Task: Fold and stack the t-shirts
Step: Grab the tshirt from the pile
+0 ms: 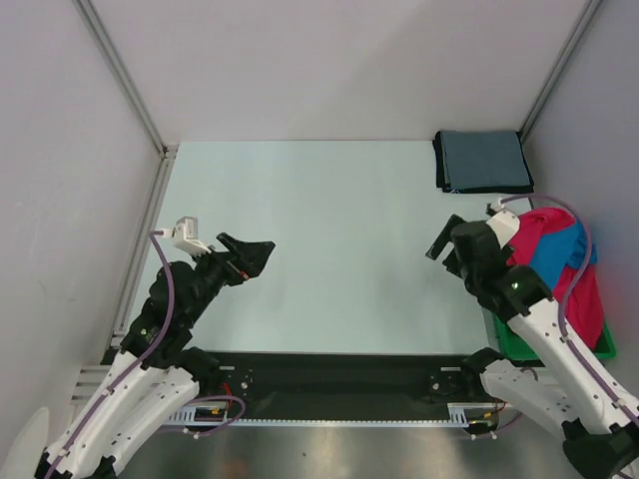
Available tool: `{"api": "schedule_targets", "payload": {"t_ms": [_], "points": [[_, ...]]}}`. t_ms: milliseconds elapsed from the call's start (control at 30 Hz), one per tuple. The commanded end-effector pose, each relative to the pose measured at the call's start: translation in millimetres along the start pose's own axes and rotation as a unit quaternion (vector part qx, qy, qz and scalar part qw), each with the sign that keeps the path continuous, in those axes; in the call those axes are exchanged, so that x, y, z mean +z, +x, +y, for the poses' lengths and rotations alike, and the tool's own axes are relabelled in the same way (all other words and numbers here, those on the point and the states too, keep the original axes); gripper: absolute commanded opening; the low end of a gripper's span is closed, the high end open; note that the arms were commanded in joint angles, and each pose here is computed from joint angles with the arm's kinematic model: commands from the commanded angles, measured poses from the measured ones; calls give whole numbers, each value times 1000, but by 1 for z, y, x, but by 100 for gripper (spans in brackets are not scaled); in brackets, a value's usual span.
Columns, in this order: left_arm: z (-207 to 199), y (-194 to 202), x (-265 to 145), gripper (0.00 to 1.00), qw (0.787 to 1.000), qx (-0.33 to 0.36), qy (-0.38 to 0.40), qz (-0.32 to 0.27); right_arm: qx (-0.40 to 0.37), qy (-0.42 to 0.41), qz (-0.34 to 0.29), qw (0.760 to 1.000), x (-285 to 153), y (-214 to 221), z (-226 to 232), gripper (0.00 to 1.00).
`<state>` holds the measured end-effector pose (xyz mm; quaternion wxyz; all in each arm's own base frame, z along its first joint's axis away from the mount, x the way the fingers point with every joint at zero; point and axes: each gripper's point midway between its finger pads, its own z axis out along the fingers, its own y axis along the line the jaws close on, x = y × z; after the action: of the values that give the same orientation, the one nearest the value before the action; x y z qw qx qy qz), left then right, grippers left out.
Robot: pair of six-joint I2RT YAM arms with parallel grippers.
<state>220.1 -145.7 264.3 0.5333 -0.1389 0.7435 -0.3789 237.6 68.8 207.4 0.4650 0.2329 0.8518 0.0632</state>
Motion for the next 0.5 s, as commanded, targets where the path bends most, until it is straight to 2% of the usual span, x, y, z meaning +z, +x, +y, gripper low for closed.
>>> {"api": "schedule_targets", "payload": {"t_ms": [0, 33, 133, 200, 233, 367, 400, 467], "points": [[-16, 4, -11, 100, 997, 59, 49, 23, -26, 68, 26, 997, 4, -19, -30, 100], [-24, 12, -13, 100, 995, 60, 71, 45, -28, 45, 43, 998, 6, -19, -22, 100], [-33, 24, -13, 100, 990, 56, 99, 79, -24, 44, 51, 997, 20, -37, -25, 100], [-38, 39, -10, 100, 985, 45, 115, 118, -29, 43, 40, 998, 30, -58, -30, 100], [-38, 45, -9, 100, 983, 43, 120, 131, -20, 47, 14, 999, 35, -73, -31, 100], [-43, 59, -7, 100, 975, 36, 145, 165, 0, 96, -22, 995, 59, -116, -52, 94], [-45, 60, -5, 100, 974, 39, 150, 167, -3, 107, -25, 994, 65, -122, -57, 89], [-48, 60, -5, 100, 972, 42, 156, 169, -9, 162, -27, 986, 83, -136, -72, 86]]}}
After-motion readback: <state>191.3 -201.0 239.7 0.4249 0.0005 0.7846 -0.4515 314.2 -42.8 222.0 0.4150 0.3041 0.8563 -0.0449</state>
